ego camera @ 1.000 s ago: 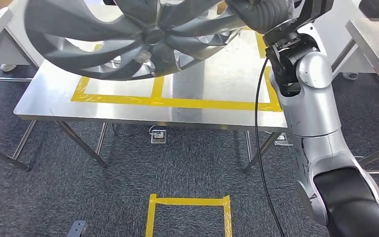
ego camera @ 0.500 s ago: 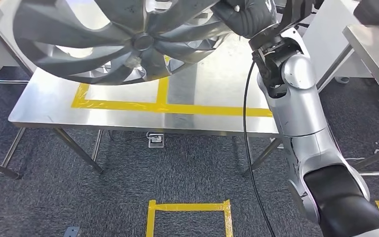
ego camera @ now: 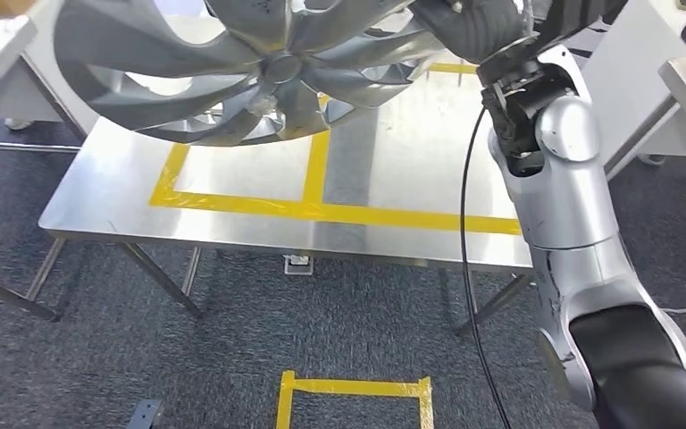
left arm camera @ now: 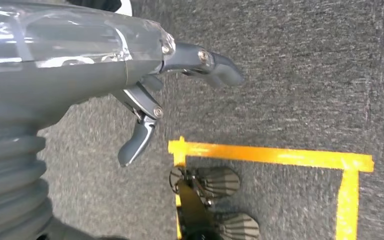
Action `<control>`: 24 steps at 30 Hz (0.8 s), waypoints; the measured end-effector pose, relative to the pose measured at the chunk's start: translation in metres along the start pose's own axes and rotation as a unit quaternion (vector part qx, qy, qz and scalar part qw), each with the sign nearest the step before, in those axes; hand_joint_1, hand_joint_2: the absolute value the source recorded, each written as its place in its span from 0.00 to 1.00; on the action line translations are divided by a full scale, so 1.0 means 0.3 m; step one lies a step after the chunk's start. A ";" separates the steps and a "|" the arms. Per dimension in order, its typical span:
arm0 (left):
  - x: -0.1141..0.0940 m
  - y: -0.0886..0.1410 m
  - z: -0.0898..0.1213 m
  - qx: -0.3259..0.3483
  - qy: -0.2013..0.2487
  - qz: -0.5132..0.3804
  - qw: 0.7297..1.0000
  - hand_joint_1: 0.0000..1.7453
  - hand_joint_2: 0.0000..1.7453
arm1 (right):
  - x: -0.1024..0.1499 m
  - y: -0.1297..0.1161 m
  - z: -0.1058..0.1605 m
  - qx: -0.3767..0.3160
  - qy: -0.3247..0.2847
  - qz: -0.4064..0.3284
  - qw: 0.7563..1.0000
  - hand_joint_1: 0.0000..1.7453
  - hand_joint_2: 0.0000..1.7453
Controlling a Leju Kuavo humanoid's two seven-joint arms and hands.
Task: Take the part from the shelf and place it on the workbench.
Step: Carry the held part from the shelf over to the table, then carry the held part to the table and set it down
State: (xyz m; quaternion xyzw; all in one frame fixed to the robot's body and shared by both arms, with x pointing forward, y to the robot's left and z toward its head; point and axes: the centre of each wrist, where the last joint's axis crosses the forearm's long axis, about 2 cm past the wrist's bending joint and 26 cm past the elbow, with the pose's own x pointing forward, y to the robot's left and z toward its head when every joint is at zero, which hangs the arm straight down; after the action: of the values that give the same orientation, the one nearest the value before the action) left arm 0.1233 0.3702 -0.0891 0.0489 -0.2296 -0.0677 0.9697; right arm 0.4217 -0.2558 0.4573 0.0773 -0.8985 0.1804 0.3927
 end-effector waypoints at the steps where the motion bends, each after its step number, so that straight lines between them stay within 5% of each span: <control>1: 0.002 0.004 0.000 0.001 -0.001 -0.001 1.000 0.00 1.00 | 0.002 0.000 -0.002 0.000 -0.002 0.000 1.000 1.00 1.00; 24: -0.024 0.007 0.005 0.003 0.010 -0.007 1.000 0.00 1.00 | -0.052 0.015 0.024 -0.003 0.024 -0.008 1.000 1.00 1.00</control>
State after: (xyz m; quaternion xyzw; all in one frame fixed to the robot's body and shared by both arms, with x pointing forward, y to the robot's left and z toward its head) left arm 0.1164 0.3733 -0.0906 0.0542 -0.2197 -0.0730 0.9713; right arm 0.4262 -0.2544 0.4403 0.0789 -0.8888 0.1767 0.4153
